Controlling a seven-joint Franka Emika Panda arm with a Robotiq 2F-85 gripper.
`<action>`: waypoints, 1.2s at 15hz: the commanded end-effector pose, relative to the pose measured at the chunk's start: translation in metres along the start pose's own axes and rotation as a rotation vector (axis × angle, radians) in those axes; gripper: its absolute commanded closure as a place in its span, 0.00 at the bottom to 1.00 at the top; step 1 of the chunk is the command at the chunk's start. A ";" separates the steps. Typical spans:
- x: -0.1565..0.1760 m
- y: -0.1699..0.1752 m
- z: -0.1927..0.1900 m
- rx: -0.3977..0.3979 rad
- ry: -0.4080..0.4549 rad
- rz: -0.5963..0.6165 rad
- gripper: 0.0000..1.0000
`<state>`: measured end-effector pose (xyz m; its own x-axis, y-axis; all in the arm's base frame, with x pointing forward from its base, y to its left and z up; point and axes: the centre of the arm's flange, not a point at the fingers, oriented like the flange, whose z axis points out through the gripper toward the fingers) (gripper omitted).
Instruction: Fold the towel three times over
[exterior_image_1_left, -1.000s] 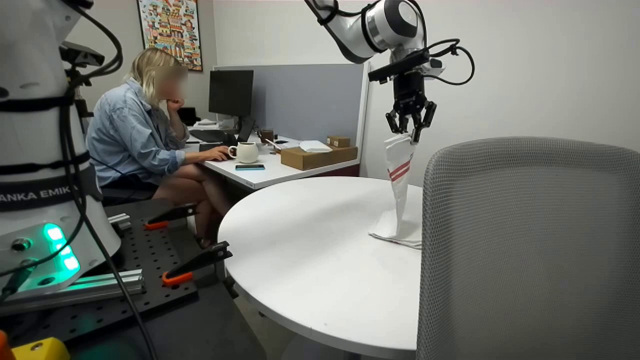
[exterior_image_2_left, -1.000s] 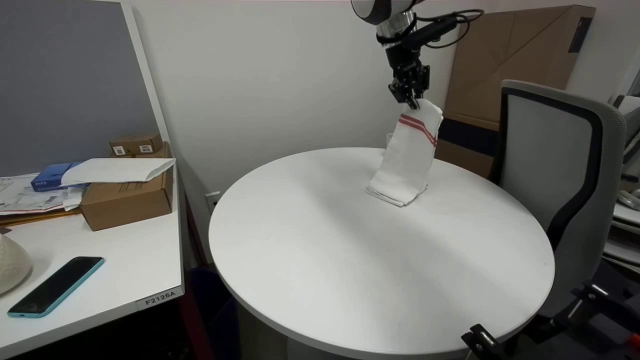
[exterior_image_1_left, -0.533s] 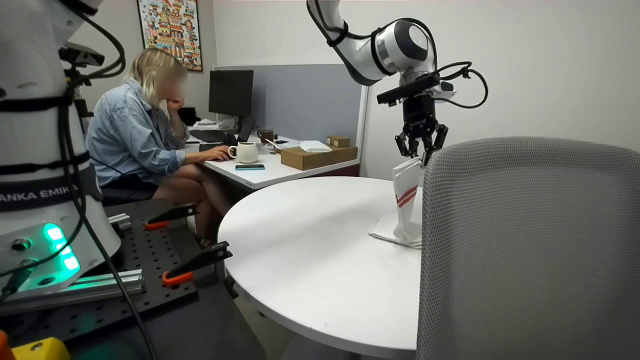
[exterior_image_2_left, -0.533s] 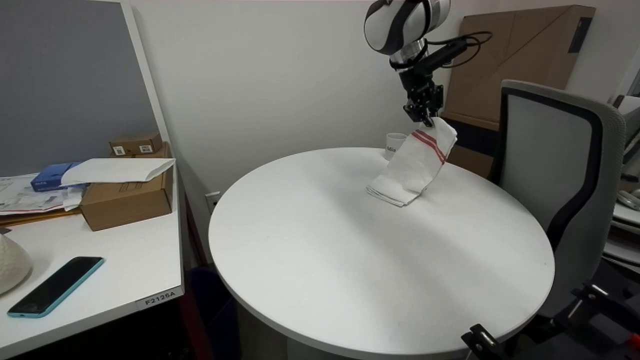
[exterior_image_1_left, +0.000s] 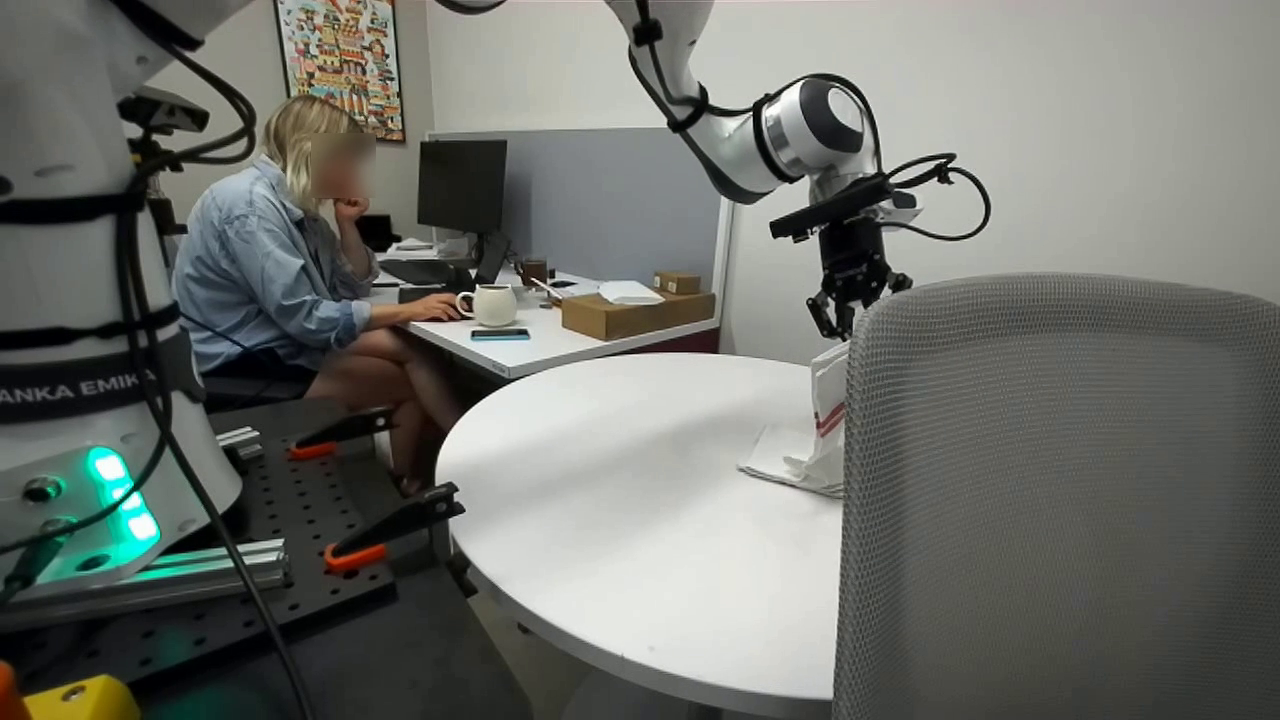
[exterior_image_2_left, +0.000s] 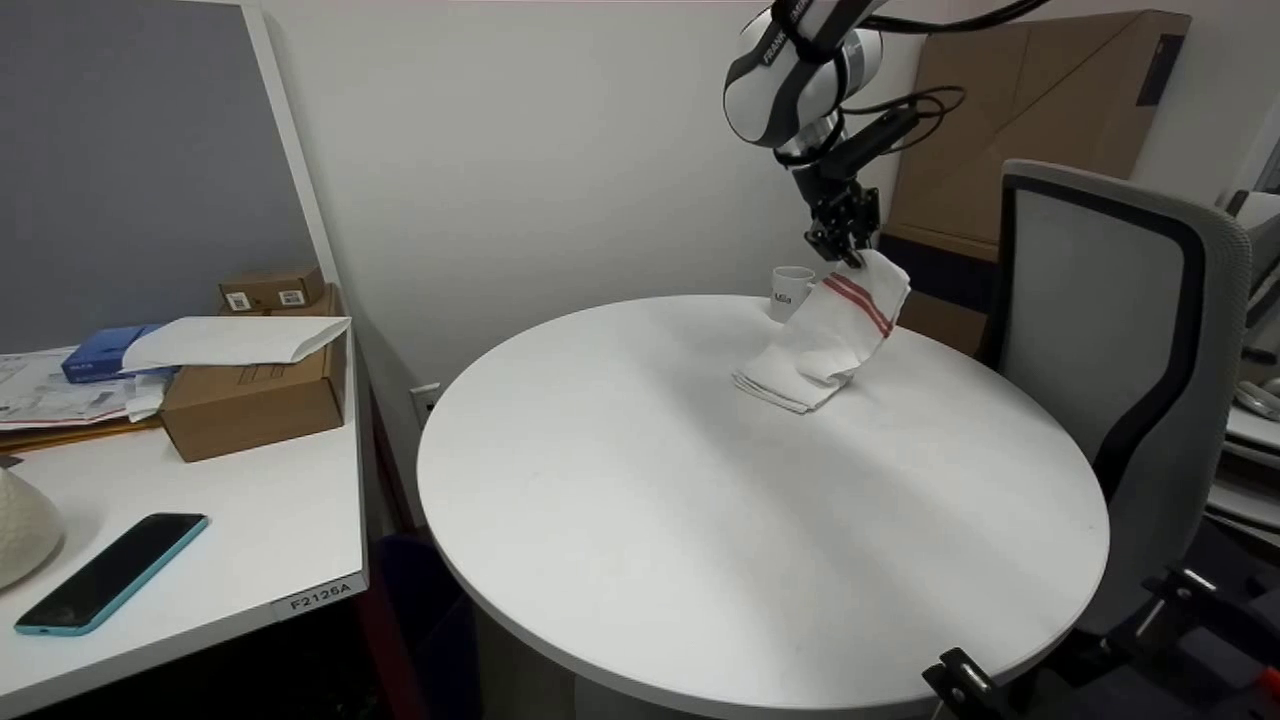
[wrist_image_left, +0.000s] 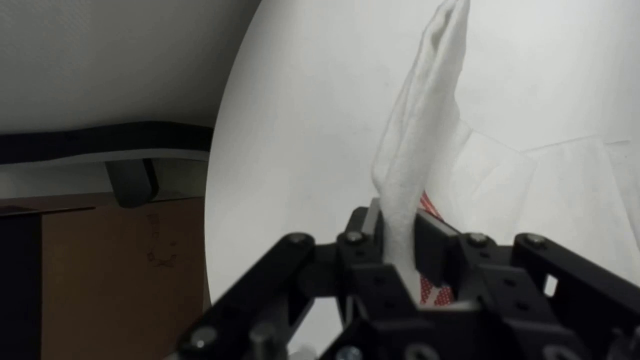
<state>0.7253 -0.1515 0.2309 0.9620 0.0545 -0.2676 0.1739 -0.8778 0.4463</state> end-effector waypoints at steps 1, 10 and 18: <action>0.037 0.012 0.004 -0.057 0.013 0.019 0.97; 0.073 0.034 0.016 -0.213 0.051 0.041 0.97; 0.070 -0.002 0.039 -0.140 0.039 -0.021 0.97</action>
<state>0.7708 -0.1715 0.1864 0.9713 0.0624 -0.2296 0.1889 -0.7893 0.5842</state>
